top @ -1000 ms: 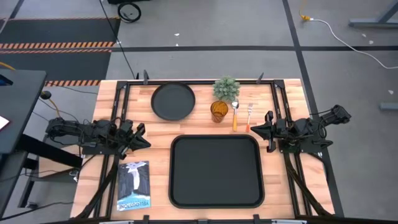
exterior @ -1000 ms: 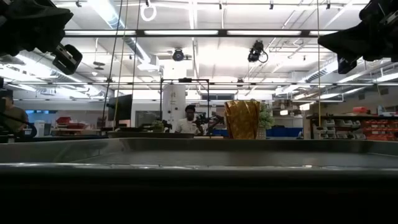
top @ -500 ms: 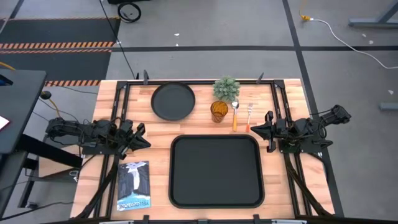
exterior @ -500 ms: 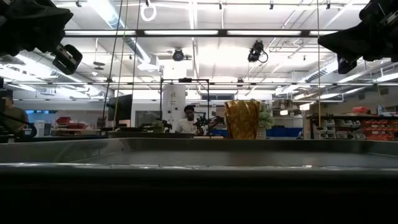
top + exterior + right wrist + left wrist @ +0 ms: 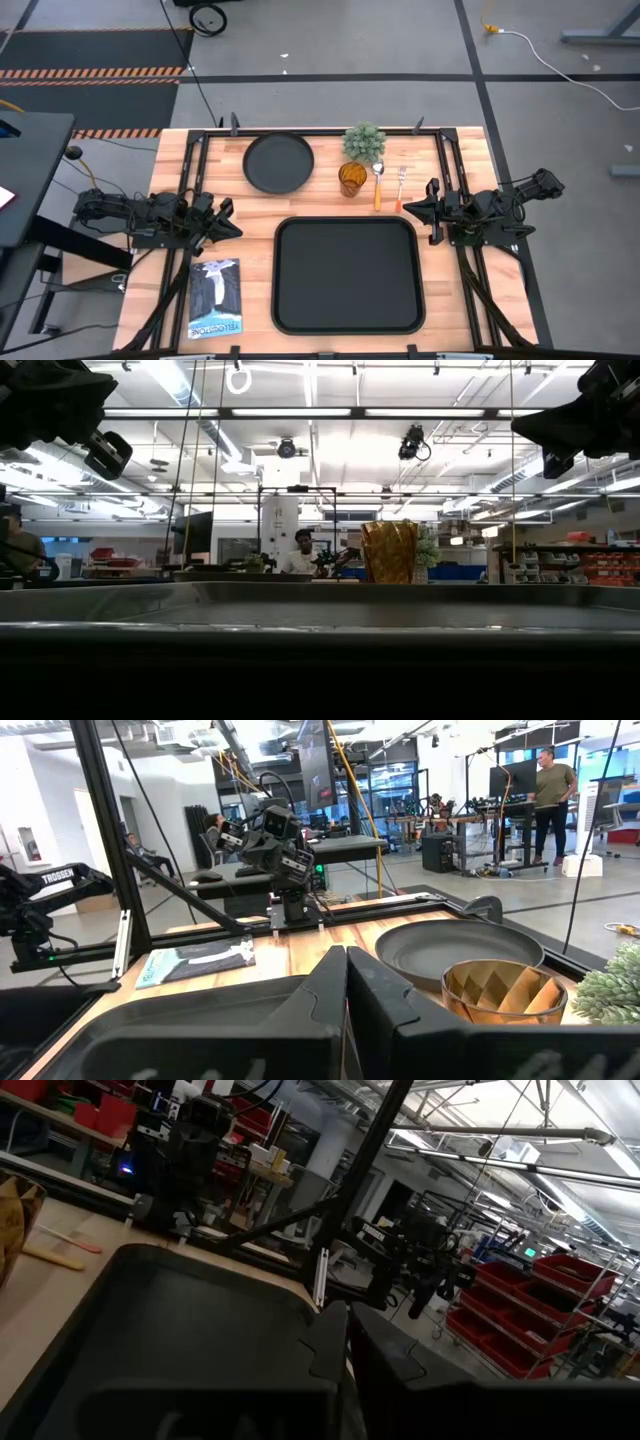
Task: Pick and place plate/cup/fork/spoon on tray
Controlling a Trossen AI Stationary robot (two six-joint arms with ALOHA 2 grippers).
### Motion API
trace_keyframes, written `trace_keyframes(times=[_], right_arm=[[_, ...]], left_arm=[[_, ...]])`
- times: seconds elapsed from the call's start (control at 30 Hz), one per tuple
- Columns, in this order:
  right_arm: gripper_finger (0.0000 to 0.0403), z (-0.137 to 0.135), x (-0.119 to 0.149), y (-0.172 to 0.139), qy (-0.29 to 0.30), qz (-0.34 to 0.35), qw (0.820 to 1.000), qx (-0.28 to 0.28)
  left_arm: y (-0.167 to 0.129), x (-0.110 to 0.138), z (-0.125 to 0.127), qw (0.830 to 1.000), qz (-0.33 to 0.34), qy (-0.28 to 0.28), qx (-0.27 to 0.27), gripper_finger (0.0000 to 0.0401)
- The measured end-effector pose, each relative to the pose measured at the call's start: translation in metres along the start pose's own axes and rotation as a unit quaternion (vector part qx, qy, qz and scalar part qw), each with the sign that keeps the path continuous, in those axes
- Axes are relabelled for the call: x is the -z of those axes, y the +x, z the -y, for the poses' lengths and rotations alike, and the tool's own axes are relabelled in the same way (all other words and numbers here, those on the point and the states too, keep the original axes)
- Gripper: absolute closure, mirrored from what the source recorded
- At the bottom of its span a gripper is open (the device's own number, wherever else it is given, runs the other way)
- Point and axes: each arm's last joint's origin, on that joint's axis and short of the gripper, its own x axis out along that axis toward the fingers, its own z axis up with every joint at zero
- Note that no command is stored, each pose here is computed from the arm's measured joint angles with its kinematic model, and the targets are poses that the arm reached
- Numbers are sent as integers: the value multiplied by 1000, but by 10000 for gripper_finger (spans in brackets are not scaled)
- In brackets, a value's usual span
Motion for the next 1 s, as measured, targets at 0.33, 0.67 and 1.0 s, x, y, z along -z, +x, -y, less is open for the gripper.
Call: trace_keyframes(times=[0.33, 0.67, 1.0], right_arm=[[385, 0, 0, 0, 0, 0, 1000, 0], [385, 0, -6, 0, 37, 30, 999, 0], [385, 0, -22, -2, 100, 105, 989, -18]], left_arm=[[-1, -12, 0, 992, 91, 63, -63, 376], [-7, -20, -8, 945, 184, 81, -257, 376], [-4, -26, -7, 941, 208, 93, -249, 376]])
